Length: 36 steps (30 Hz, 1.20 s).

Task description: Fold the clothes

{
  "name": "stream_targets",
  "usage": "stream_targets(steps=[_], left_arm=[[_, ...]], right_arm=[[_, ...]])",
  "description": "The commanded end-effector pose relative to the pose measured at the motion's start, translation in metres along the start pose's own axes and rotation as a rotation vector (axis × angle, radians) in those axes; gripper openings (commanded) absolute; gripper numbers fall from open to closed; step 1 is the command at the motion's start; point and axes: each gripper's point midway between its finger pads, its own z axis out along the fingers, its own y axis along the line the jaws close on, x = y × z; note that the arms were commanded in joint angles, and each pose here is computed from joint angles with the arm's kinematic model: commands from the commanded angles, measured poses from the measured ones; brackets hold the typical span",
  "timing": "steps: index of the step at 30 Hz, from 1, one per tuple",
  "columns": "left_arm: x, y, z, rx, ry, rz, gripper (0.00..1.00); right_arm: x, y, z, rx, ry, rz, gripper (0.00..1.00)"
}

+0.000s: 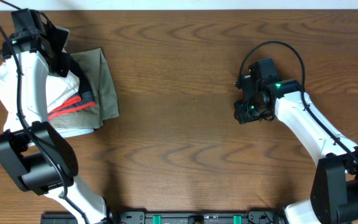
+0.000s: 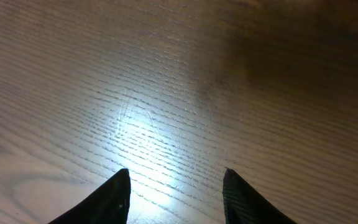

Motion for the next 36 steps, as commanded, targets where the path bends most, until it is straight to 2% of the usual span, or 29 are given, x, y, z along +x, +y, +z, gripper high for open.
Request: stream_targets(steps=[1, 5, 9, 22, 27, 30, 31, 35, 36], left_arm=[[0.012, 0.007, 0.023, -0.006, 0.053, -0.007, 0.14], [0.015, 0.019, 0.042, -0.022, 0.054, -0.035, 0.15], [0.004, 0.037, 0.054, -0.068, -0.007, -0.079, 0.15], [-0.039, 0.071, 0.047, -0.181, -0.198, -0.158, 0.15], [-0.045, 0.104, 0.038, -0.290, -0.266, -0.332, 0.15], [-0.047, 0.115, 0.037, -0.302, -0.307, -0.422, 0.17], [-0.045, 0.117, 0.037, -0.301, -0.312, -0.449, 0.22], [-0.035, 0.116, 0.046, -0.281, -0.279, -0.506, 0.24], [-0.031, 0.113, 0.049, -0.272, -0.260, -0.503, 0.29]], right_arm=[[0.001, 0.001, 0.001, 0.003, 0.005, 0.002, 0.47], [0.001, 0.001, 0.001, 0.003, 0.006, 0.003, 0.47], [0.002, 0.001, 0.001, 0.002, 0.009, 0.004, 0.46], [0.002, 0.001, 0.001, 0.002, 0.009, 0.014, 0.46], [0.002, 0.001, 0.001, 0.002, 0.009, 0.014, 0.46], [0.001, 0.001, 0.001, 0.002, 0.009, 0.014, 0.46], [0.002, 0.001, 0.001, 0.002, 0.009, 0.014, 0.46], [0.002, 0.001, 0.001, 0.002, 0.009, 0.014, 0.46], [0.002, 0.001, 0.001, 0.002, 0.009, 0.014, 0.46]])
